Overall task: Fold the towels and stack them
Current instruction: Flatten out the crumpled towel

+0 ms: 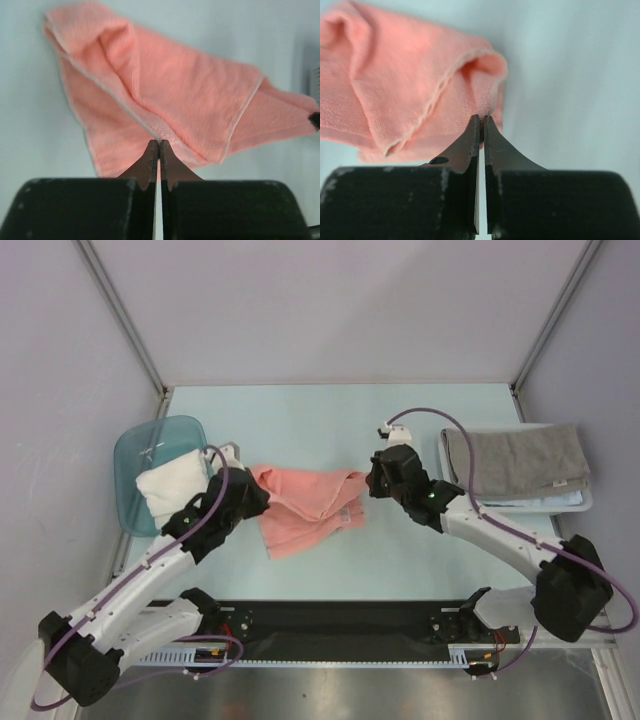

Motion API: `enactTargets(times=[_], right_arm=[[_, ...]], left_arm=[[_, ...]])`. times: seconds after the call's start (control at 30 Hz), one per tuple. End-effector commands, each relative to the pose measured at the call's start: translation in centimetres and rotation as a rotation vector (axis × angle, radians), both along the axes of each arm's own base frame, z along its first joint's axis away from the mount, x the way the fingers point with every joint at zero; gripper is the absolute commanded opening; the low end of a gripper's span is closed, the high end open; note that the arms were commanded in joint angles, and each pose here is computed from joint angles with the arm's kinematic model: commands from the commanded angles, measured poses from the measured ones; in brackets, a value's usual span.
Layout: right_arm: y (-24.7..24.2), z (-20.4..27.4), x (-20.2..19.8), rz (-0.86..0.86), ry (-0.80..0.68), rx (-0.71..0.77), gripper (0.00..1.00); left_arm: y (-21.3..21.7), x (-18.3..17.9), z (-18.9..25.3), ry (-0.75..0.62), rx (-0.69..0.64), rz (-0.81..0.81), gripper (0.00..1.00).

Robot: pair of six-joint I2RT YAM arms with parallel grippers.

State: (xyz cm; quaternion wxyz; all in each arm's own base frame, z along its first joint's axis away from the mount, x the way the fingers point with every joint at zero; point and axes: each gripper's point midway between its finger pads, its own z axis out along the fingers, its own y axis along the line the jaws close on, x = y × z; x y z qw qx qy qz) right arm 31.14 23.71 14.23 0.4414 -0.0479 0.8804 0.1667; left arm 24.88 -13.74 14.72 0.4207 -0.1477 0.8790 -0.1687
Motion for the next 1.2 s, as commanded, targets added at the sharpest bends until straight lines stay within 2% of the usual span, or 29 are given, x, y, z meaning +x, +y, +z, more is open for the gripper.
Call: enactTargets(times=[0.0, 0.03, 0.1, 0.2, 0.3, 0.47, 0.77, 1.17], right_arm=[[-1.2, 9.2, 1.3, -0.037, -0.192, 0.035, 0.00], [-1.6, 11.0, 1.2, -0.039, -0.227, 0.042, 0.00], [-2.2, 14.4, 1.2, -0.056, -0.288, 0.052, 0.00], [-3.4, 19.2, 0.9, -0.067, -0.387, 0.054, 0.00], [-4.1, 23.7, 0.2, -0.061, -0.474, 0.060, 0.00], [-5.4, 28.3, -1.4, -0.053, -0.576, 0.023, 0.00], [-6.5, 33.7, -4.9, -0.035, -0.689, 0.068, 0.00], [-6.7, 41.0, -6.1, -0.033, -0.850, 0.111, 0.00]], left_arm=[[-0.9, 2.3, 7.4, -0.172, 0.051, -0.092, 0.00], [-0.9, 2.8, 10.3, -0.227, 0.062, -0.100, 0.00], [-1.0, 3.5, 12.5, -0.258, 0.086, -0.106, 0.00], [-1.1, 4.1, 19.4, -0.391, 0.079, -0.123, 0.00], [-1.2, 4.0, 23.8, -0.472, 0.079, -0.148, 0.00], [-1.4, 2.7, 28.3, -0.571, 0.056, -0.209, 0.00], [-0.9, 0.2, 34.1, -0.708, -0.007, -0.249, 0.00], [-0.6, -1.5, 42.1, -0.894, -0.057, -0.275, 0.00]])
